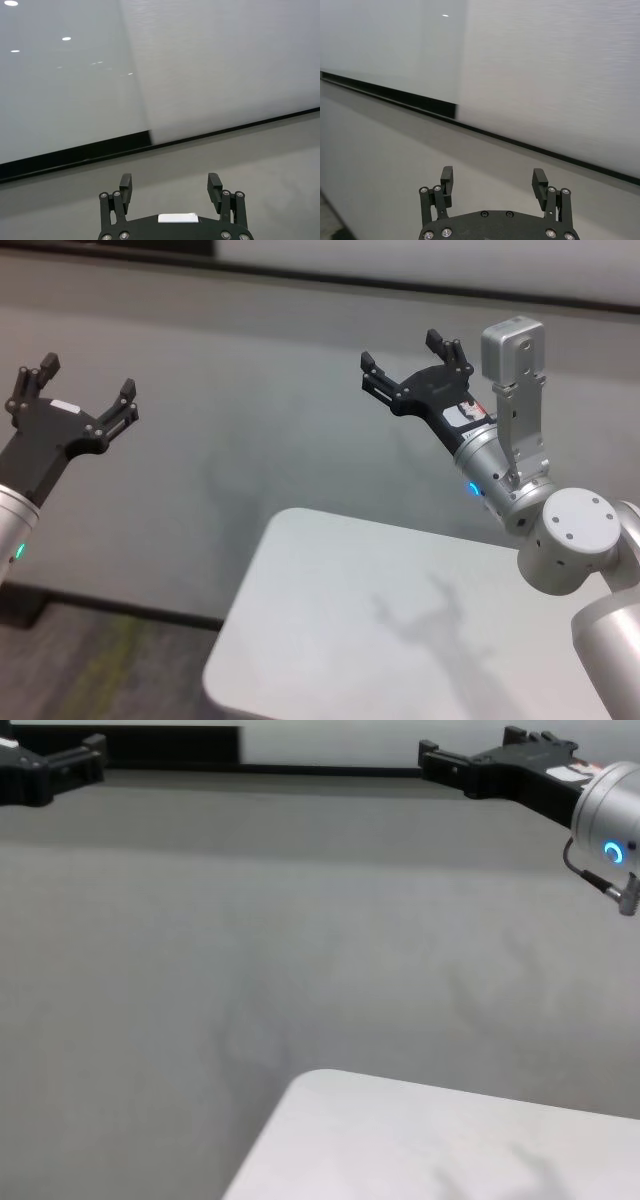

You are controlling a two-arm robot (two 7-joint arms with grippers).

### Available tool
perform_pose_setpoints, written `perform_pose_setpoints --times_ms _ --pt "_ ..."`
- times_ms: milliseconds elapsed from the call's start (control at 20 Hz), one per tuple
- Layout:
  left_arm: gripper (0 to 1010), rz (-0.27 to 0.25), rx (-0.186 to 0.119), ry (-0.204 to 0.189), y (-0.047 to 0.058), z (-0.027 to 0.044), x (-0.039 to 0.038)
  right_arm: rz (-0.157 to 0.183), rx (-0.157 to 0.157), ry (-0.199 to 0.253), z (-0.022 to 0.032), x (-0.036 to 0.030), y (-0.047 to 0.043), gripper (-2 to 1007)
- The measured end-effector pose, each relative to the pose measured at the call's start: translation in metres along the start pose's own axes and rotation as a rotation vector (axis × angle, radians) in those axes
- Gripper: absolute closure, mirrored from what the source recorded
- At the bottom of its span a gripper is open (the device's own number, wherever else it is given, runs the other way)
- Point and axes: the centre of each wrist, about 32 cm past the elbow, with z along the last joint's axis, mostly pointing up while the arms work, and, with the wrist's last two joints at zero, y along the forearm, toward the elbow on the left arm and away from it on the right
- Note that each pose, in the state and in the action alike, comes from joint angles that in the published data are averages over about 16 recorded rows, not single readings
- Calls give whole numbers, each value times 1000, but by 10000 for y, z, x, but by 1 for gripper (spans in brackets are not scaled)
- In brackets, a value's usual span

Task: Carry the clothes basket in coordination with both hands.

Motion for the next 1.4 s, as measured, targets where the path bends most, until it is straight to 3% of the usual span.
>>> perform_pose_setpoints --times_ms 400,1150,1400 --pt "10 0 0 0 0 0 0 0 0 0 0 0 0 210" --pt "10 0 0 0 0 0 0 0 0 0 0 0 0 768" --pt "10 0 0 0 0 0 0 0 0 0 0 0 0 907"
